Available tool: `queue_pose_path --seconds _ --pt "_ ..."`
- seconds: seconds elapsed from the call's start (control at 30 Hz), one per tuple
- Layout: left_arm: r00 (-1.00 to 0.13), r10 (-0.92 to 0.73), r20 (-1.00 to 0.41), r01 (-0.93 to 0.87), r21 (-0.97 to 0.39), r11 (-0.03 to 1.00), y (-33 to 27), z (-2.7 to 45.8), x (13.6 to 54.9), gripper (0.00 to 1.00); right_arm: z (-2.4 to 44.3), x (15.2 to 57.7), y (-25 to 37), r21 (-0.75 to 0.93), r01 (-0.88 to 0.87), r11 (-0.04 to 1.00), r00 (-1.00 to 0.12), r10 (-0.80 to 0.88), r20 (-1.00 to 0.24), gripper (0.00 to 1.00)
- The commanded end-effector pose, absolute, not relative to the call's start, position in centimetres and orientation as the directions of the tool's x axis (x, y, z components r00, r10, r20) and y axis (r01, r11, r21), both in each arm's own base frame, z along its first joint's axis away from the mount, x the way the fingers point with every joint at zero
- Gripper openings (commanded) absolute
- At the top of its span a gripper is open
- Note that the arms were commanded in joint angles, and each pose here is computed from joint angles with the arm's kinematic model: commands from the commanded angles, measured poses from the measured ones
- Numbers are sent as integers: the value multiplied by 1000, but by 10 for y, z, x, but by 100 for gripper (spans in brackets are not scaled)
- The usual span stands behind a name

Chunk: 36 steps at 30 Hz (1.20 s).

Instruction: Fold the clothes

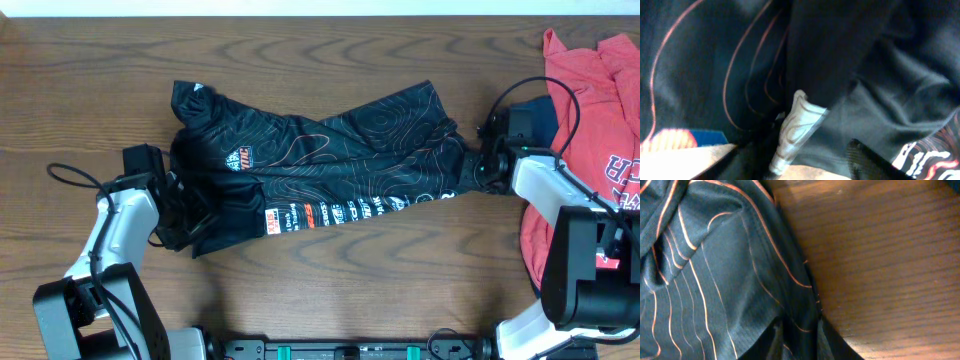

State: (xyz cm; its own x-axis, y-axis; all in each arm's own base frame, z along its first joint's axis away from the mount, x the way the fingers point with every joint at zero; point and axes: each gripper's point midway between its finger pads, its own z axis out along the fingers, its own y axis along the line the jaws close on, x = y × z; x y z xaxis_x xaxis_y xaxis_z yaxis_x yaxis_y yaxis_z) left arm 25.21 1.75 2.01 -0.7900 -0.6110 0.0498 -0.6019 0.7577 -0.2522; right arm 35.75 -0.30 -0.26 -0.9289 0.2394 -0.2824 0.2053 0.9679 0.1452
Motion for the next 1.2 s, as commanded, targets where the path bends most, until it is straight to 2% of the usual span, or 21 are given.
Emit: queue_pose_path --seconds 0.0,0.1,0.13,0.27,0.33,0.43,0.53,0.6,0.67,0.77,1.03,1.07,1.1,1.13,1.17 --pt "-799 -599 47 -591 -242 769 18 17 251 41 -21 337 11 181 188 965 -949 226 -220 4" --pt "-800 -599 39 -589 -245 770 18 17 253 8 -24 330 11 177 192 965 -953 226 -200 1" --pt "-800 -599 37 -589 -246 770 18 18 253 6 -25 327 11 170 196 966 -955 227 -189 1" --pt "-799 -600 29 -587 -250 770 19 20 256 6 -30 306 -11 64 316 947 -939 321 -120 1" --pt "-798 -603 10 -584 -266 767 21 26 263 6 -30 288 -35 -53 432 900 -900 426 -92 1" --pt "-797 -604 -24 -565 -326 758 19 40 278 6 -27 268 -59 -158 504 849 -863 499 -72 1" --pt "-801 -597 -51 -501 -489 714 3 63 300 6 -25 261 -69 -187 523 831 -851 521 -66 1" --pt "-812 -581 -57 -422 -630 652 -14 84 315 6 -25 262 -70 -186 521 833 -852 519 -67 1" --pt "-810 -585 -51 -386 -704 596 -23 98 323 6 -25 263 -70 -184 515 837 -856 512 -71 1" --pt "-789 -614 -25 -416 -714 564 -23 100 326 6 -26 264 -68 -171 511 843 -859 507 -68 1" --pt "-739 -669 -77 -533 -541 651 10 74 317 6 -26 264 -67 -163 511 844 -859 507 -64 2" --pt "-738 -671 -71 -544 -527 654 11 72 314 7 -26 264 -67 -163 511 844 -859 508 -64 7" --pt "-736 -674 -67 -556 -509 657 13 70 311 15 -26 264 -67 -163 511 844 -859 508 -64 16" --pt "-732 -678 -63 -573 -482 663 16 66 307 30 -26 265 -67 -163 511 844 -859 508 -64 30" --pt "-727 -683 -60 -591 -452 668 20 63 302 51 -25 266 -67 -161 511 844 -859 508 -67 43"
